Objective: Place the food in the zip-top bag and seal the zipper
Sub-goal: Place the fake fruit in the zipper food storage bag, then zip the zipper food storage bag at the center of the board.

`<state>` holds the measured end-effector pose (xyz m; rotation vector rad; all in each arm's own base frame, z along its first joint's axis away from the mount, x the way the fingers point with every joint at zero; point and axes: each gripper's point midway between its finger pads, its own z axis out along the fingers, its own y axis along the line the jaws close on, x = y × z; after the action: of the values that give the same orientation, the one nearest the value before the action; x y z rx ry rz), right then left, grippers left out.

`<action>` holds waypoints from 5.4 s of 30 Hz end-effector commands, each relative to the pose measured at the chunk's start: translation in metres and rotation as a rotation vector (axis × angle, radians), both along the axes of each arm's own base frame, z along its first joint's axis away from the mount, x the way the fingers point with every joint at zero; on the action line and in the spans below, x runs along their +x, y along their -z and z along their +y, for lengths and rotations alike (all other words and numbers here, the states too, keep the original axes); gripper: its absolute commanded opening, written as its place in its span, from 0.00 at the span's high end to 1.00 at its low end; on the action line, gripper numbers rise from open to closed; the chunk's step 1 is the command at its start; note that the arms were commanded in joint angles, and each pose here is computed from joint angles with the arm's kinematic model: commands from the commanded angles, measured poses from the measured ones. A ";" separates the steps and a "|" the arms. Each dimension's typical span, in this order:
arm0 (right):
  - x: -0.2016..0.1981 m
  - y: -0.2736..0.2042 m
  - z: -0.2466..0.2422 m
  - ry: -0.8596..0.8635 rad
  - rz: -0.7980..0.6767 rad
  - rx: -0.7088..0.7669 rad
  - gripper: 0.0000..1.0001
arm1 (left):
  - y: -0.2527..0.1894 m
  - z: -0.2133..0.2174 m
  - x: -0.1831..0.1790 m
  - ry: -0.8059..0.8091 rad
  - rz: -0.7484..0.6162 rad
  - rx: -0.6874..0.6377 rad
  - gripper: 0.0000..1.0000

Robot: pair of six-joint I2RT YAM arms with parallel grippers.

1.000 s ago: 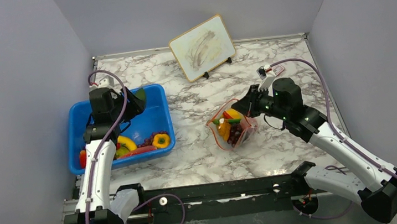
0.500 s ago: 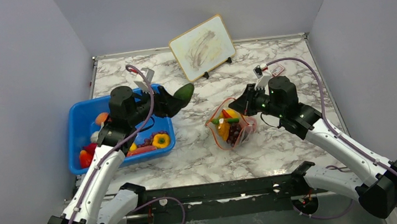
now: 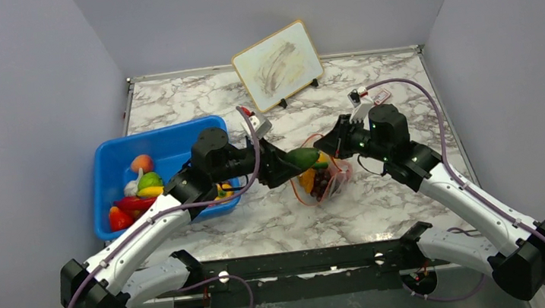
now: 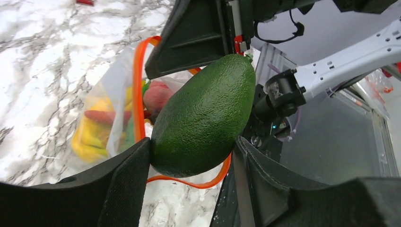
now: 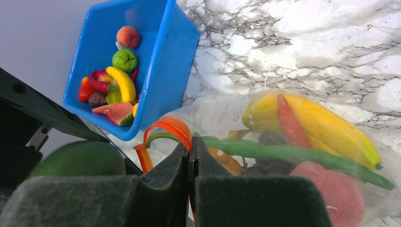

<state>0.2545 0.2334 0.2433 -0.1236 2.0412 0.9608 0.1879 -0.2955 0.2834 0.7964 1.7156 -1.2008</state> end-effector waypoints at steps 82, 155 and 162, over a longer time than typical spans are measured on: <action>-0.009 -0.032 0.036 -0.242 -0.082 0.066 0.99 | 0.020 -0.019 0.025 0.003 -0.358 0.220 0.21; -0.078 0.041 -0.002 -0.770 -1.082 -0.431 0.55 | 0.020 0.010 0.057 -0.101 -0.219 0.249 1.00; -0.069 0.045 0.006 -0.770 -1.068 -0.411 0.58 | 0.020 0.009 0.057 -0.096 -0.220 0.248 1.00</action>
<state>0.1838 0.2315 0.1915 -1.4081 1.1589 0.6032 0.2465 -0.2822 0.2431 0.9554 1.7987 -0.7688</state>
